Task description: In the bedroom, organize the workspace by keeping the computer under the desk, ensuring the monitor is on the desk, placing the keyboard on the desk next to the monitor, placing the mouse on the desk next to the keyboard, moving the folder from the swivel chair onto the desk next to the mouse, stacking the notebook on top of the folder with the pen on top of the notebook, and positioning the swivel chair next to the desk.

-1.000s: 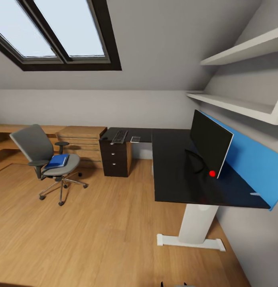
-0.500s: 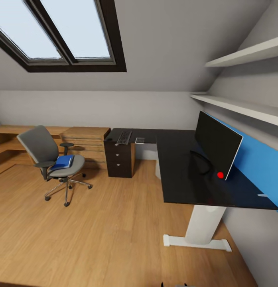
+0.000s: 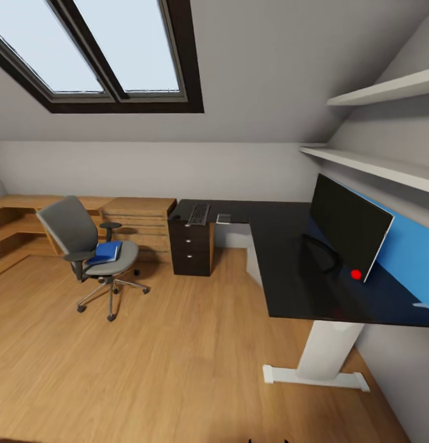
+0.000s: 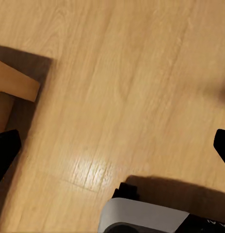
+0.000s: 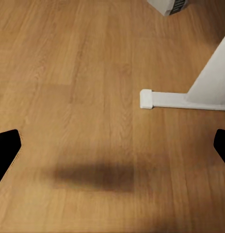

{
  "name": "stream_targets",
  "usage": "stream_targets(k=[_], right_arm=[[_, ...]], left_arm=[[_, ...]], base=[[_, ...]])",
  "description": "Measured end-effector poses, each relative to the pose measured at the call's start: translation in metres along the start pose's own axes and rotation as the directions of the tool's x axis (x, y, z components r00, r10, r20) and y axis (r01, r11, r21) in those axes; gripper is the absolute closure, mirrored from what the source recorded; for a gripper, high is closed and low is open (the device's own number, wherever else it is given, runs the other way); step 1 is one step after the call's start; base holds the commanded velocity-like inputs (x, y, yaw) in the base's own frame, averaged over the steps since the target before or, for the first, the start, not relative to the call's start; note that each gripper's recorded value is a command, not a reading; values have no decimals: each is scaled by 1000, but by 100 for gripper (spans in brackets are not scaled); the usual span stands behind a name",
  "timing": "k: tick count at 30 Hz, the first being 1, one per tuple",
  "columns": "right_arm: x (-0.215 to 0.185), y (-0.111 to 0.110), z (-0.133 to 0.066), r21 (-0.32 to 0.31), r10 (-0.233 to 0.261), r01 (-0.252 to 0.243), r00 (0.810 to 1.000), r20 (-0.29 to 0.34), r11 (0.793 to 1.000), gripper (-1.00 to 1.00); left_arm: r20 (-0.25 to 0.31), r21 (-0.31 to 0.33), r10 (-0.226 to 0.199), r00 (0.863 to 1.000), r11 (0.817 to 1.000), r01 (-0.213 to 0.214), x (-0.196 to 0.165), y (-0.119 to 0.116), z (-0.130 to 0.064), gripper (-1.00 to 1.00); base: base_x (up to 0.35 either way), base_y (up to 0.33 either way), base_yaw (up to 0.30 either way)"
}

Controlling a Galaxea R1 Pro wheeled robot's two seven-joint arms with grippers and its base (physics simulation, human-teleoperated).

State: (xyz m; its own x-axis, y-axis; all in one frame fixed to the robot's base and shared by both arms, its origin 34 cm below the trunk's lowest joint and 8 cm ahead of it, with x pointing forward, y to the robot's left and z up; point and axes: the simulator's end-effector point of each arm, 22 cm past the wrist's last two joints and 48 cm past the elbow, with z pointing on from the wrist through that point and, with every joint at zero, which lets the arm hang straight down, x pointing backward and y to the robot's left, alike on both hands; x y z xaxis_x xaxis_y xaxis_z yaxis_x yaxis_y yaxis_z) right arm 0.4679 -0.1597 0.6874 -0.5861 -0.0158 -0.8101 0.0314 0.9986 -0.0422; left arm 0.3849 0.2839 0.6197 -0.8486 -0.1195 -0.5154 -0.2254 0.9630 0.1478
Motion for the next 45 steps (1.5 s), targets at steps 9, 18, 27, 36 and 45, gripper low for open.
stream_targets(k=[9, 18, 27, 36, 45], right_arm=[[-7, -2, -7, 2, 1, -1, 1000, 4, 1000, -100], [-12, -3, -14, 3, 2, -2, 1000, 6, 1000, -100], [-11, -4, -14, 3, 2, -2, 1000, 5, 1000, -100], [-12, -4, -14, 6, 5, -5, 1000, 4, 1000, -100], [-12, -3, -14, 4, 4, -4, 1000, 6, 1000, -100]], left_arm=[[0, 0, 1, 1000, 1000, -1, -3, 2, -9, -100], [-1, -1, -2, 1000, 1000, 2, -4, 4, -17, -100], [-1, -1, -1, 1000, 1000, 1, -4, 4, -17, -100], [-1, -1, -1, 1000, 1000, 1, -4, 4, -17, -100], [-1, -1, -1, 1000, 1000, 1, -4, 4, -17, -100]], base=[[246, 238, 0], [265, 234, -3], [265, 234, -144], [266, 232, -11], [266, 227, -1]])
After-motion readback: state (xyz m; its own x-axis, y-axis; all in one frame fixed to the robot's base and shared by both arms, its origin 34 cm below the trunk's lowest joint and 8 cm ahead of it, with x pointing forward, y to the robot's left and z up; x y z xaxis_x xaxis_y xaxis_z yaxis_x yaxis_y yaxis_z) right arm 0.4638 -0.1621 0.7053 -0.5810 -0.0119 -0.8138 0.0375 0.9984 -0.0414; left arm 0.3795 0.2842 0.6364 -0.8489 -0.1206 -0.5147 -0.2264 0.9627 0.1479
